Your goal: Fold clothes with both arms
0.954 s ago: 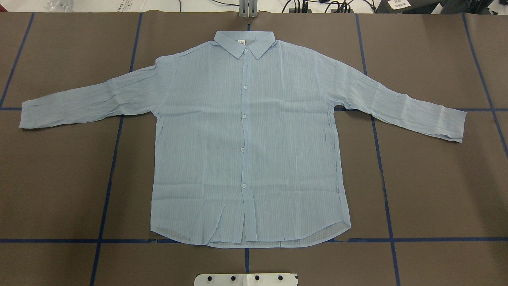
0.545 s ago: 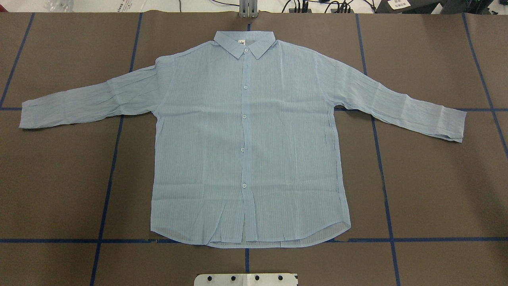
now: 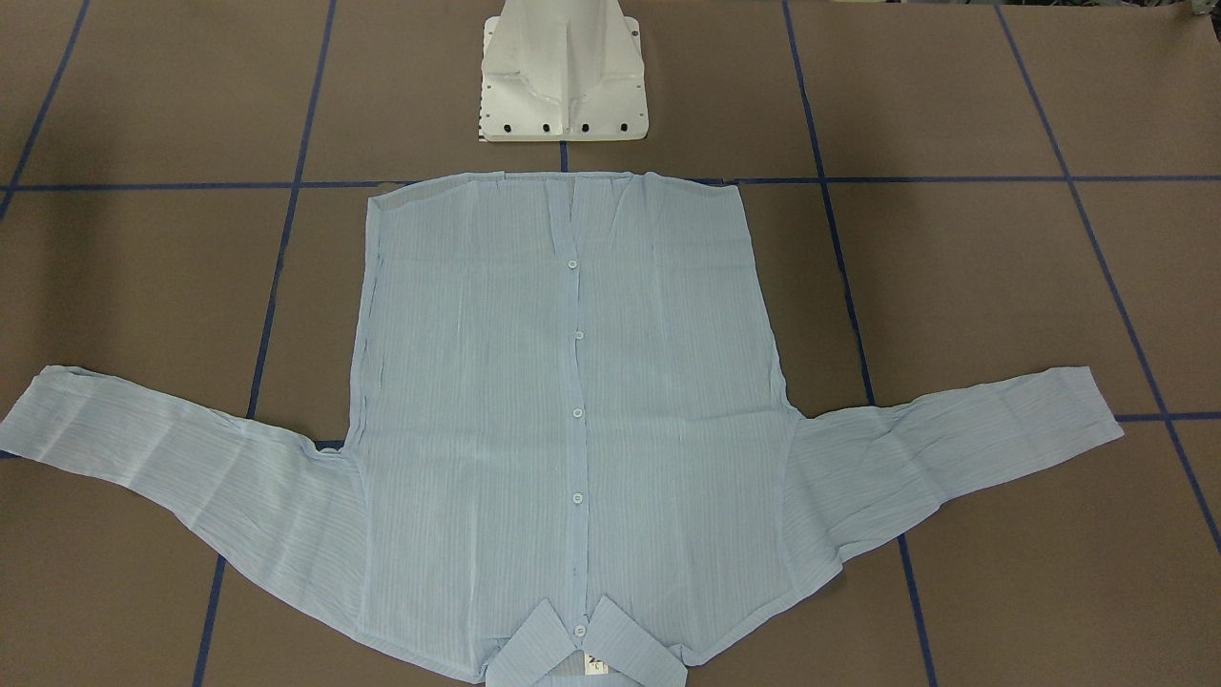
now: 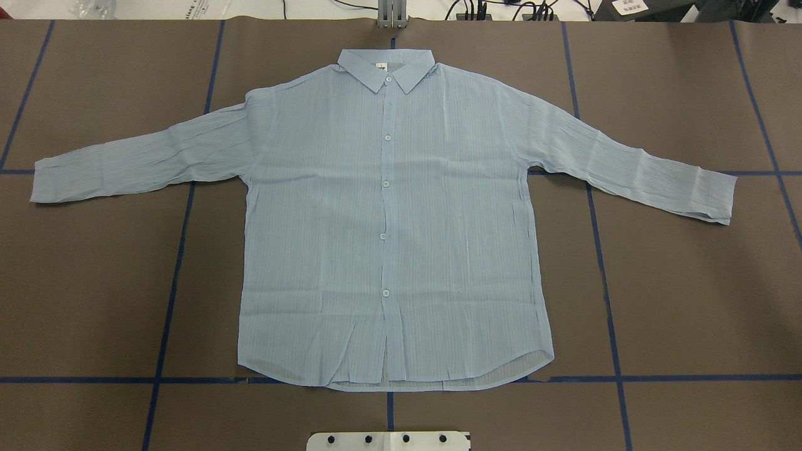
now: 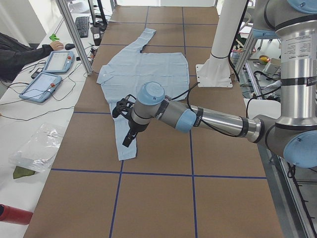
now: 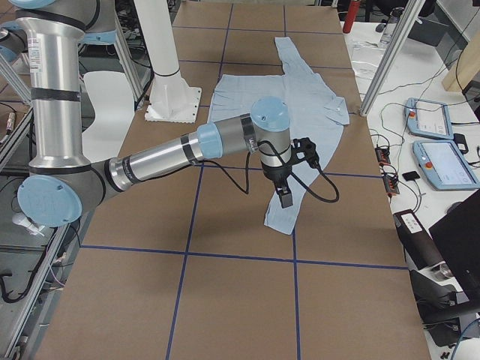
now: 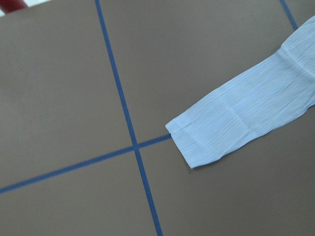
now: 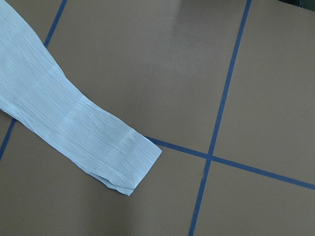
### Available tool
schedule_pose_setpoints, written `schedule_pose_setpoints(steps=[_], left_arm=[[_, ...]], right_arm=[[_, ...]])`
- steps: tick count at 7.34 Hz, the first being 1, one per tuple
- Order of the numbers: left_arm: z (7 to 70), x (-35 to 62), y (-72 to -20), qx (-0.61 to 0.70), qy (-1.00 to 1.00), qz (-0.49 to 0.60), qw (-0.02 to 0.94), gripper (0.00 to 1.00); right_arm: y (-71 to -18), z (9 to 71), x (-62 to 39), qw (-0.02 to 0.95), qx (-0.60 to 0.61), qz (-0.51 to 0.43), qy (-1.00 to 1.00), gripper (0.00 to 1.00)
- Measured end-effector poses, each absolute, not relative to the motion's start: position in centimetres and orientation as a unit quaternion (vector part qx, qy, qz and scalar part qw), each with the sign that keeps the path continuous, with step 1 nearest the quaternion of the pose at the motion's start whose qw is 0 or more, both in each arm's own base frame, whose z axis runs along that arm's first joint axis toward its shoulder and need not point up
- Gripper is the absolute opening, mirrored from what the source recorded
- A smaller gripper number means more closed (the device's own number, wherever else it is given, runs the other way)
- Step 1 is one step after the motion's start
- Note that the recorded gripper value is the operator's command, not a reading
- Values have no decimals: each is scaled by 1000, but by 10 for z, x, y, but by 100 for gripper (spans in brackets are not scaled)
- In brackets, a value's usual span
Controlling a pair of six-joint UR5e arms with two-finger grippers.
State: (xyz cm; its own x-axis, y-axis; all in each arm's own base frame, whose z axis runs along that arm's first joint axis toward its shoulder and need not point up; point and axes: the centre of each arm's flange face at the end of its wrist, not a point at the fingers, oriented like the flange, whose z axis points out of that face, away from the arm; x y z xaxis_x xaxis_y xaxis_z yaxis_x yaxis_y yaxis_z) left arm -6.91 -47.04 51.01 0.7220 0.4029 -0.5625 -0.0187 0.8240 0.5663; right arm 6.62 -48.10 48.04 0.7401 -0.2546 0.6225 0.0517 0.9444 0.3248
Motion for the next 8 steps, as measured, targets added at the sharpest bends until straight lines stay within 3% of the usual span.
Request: schedule_pose_setpoints(steps=[3, 8], left_arm=[[503, -70, -494, 321, 345, 138, 871, 100], [503, -70, -493, 325, 345, 140, 869, 100]], right_arm=[[-499, 484, 59, 914, 160, -69, -366, 100], [-534, 610, -46, 886, 217, -24, -408, 98]])
